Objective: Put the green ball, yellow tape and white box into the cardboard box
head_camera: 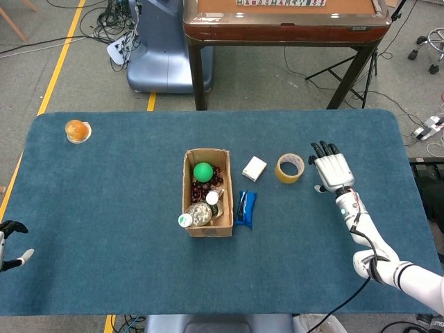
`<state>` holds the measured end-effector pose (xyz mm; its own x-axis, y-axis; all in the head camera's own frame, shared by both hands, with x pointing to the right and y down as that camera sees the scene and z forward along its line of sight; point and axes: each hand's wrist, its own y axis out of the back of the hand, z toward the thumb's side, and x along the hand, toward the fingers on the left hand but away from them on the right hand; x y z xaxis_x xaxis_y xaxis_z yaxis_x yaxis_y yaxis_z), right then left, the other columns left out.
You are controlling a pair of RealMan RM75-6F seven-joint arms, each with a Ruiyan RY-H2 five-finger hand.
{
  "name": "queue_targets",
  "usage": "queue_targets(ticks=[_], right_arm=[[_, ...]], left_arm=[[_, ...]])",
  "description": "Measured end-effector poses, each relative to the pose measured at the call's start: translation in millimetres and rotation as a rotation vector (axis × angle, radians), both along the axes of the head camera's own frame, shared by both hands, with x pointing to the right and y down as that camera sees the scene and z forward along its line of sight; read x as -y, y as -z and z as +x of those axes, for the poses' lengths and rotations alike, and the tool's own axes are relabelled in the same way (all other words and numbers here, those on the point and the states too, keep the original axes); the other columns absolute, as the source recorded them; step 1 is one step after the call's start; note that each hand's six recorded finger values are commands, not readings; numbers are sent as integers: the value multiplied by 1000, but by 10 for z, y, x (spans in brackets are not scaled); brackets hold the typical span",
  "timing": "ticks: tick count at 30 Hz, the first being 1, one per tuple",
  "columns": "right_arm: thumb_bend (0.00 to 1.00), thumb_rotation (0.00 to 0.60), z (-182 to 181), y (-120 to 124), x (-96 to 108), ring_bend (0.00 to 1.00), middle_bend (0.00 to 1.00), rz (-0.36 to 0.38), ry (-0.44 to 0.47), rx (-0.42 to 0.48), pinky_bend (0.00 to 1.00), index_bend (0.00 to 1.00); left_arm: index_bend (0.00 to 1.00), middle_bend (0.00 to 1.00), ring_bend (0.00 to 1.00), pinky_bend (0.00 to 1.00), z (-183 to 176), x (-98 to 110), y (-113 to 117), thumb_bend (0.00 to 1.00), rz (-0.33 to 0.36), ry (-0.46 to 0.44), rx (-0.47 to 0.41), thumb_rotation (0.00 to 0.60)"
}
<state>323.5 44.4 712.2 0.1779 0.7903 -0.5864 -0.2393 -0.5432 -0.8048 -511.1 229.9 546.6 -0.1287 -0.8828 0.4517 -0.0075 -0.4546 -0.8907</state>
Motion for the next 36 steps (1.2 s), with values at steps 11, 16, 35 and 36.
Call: queue_targets(ticks=[11, 16, 35, 36], right_arm=[[98, 600, -311, -271, 90, 0, 58, -9, 12, 30, 106, 435], [115, 600, -443, -367, 109, 0, 58, -17, 24, 35, 106, 444], [267, 600, -491, -606, 93, 0, 58, -40, 29, -1, 105, 507], [272, 600, -489, -616, 88, 0, 58, -43, 30, -4, 104, 507]], left_arm=[[469, 441, 410, 569, -21, 14, 39, 146, 11, 10, -7, 600], [469, 441, 410, 569, -37, 29, 69, 146, 22, 16, -9, 600], [469, 441, 410, 569, -32, 33, 90, 146, 24, 20, -17, 600], [469, 441, 410, 569, -33, 33, 90, 146, 24, 20, -17, 600]])
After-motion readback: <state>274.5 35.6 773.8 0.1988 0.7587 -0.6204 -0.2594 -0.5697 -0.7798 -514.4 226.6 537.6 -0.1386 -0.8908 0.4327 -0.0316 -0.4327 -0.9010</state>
